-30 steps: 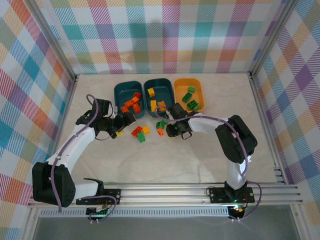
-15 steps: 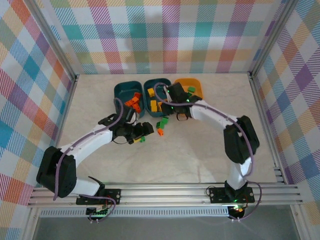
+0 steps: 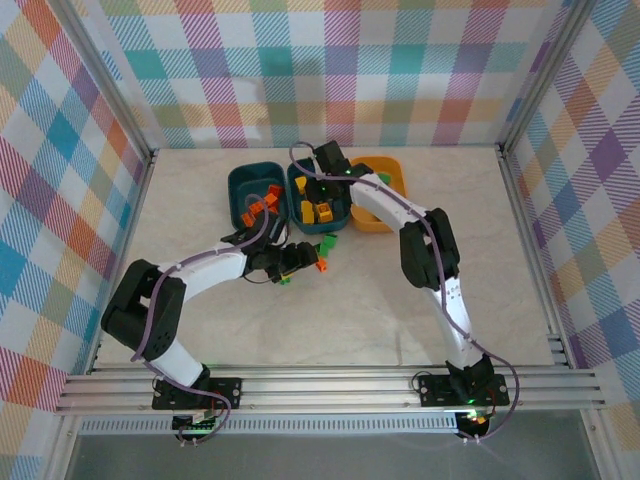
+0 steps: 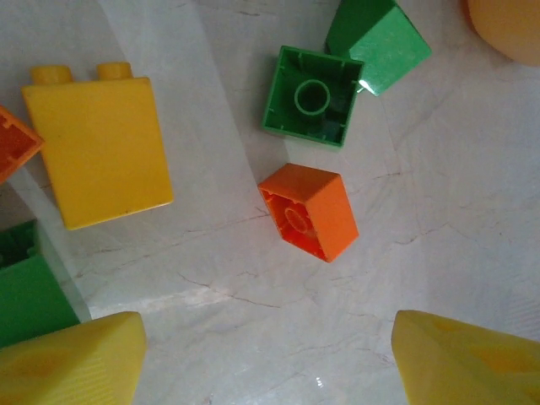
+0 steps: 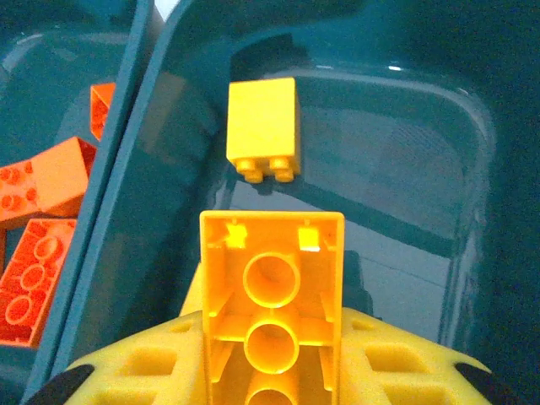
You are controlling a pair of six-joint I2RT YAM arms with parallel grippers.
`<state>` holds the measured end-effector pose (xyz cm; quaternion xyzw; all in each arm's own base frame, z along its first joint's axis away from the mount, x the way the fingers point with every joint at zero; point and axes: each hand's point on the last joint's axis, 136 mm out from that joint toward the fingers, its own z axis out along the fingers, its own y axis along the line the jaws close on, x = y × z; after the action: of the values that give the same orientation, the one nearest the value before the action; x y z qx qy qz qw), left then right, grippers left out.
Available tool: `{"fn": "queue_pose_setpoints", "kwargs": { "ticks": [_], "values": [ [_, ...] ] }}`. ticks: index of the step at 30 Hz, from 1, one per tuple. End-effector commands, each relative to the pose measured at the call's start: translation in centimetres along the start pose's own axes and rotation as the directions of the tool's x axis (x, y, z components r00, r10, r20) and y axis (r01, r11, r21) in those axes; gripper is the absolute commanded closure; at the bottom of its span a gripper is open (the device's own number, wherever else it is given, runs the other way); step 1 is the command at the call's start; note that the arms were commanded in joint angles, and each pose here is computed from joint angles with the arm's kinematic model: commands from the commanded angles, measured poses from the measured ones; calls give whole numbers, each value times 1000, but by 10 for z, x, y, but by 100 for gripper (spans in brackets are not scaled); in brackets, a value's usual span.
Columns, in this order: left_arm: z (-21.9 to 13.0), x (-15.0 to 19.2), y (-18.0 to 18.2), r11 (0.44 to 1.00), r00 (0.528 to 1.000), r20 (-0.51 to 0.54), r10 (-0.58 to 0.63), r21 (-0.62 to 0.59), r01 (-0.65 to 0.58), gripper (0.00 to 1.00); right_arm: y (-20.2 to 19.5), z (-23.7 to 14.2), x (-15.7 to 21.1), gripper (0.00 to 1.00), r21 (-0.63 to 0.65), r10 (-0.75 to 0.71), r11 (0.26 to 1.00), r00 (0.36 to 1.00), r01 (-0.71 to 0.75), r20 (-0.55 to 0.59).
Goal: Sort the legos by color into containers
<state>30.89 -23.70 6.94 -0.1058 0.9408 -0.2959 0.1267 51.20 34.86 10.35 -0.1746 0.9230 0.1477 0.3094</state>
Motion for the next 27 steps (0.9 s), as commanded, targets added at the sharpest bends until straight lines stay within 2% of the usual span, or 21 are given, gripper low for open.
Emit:
{"fn": "queue_pose_setpoints", "kwargs": {
  "ticks": [1, 6, 9, 12, 19, 21, 27],
  "values": [
    [6, 5, 23, 998, 1000, 12, 11, -64, -10, 24, 5, 6, 4, 66, -24, 0, 1000, 999, -1, -37],
    [4, 11, 53, 994, 1000, 10, -29, -105, 30, 24, 6, 14, 9, 59, -29, 10, 1000, 998, -12, -68],
    [-2, 12, 70, 990, 999, 24, -47, -134, 50, 25, 9, -2, -3, 44, -33, 29, 999, 998, -30, -47],
    [-5, 12, 84, 985, 997, 29, -67, -158, 71, 25, 16, -21, -16, 37, -49, 25, 998, 1000, -26, -13],
    [-23, 3, 91, 980, 994, 65, -83, -175, 93, 25, 16, -76, -36, 34, -36, 20, 999, 997, -17, 77],
    [-24, 3, 90, 976, 995, 44, -89, -194, 96, 24, 17, -98, -38, 33, -47, 32, 999, 993, -27, 116],
    [-22, -5, 70, 969, 996, -3, -86, -234, 83, 26, 9, -146, -5, 33, -58, 77, 996, 983, -68, 165]
  ]
}}
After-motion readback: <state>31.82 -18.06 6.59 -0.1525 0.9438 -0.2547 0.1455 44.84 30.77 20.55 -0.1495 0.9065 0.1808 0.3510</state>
